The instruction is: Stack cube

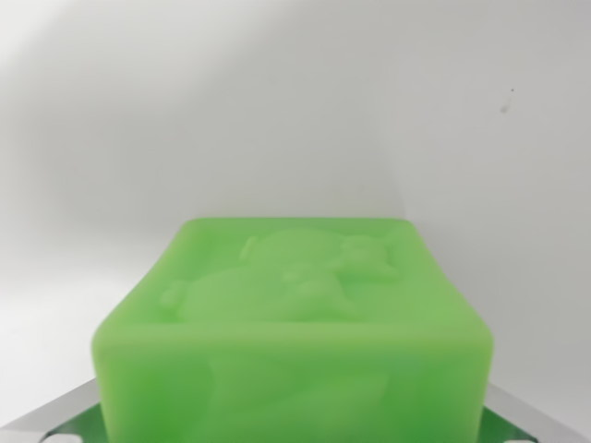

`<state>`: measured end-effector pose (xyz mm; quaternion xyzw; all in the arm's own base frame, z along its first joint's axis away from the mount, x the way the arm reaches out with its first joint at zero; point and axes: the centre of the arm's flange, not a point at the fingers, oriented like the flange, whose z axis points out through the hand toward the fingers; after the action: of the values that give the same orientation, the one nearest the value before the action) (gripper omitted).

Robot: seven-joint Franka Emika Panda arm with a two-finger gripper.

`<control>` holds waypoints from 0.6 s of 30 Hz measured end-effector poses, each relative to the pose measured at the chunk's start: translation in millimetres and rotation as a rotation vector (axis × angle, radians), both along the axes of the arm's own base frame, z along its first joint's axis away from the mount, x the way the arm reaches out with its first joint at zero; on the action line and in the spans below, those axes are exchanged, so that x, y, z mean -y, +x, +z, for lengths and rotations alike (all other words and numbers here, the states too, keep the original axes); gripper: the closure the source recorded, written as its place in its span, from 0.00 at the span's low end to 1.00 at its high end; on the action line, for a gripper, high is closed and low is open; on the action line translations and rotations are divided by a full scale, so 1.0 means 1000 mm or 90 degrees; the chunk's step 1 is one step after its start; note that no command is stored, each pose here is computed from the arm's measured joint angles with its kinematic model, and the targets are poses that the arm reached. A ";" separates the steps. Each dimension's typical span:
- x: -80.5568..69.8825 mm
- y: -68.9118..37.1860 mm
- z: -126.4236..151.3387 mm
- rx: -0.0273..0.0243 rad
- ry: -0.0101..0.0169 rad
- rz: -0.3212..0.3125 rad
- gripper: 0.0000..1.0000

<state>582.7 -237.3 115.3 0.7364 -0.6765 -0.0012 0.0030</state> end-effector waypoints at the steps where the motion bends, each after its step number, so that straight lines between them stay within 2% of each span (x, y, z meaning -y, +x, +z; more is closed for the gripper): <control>1: 0.000 0.000 0.000 0.0000 0.0000 0.000 1.00; 11: 0.000 0.000 0.000 0.0000 0.0001 0.000 1.00; 18: 0.000 0.001 0.007 0.0027 -0.0001 0.000 1.00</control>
<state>583.6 -237.5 122.0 0.7363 -0.6766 0.0003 0.0016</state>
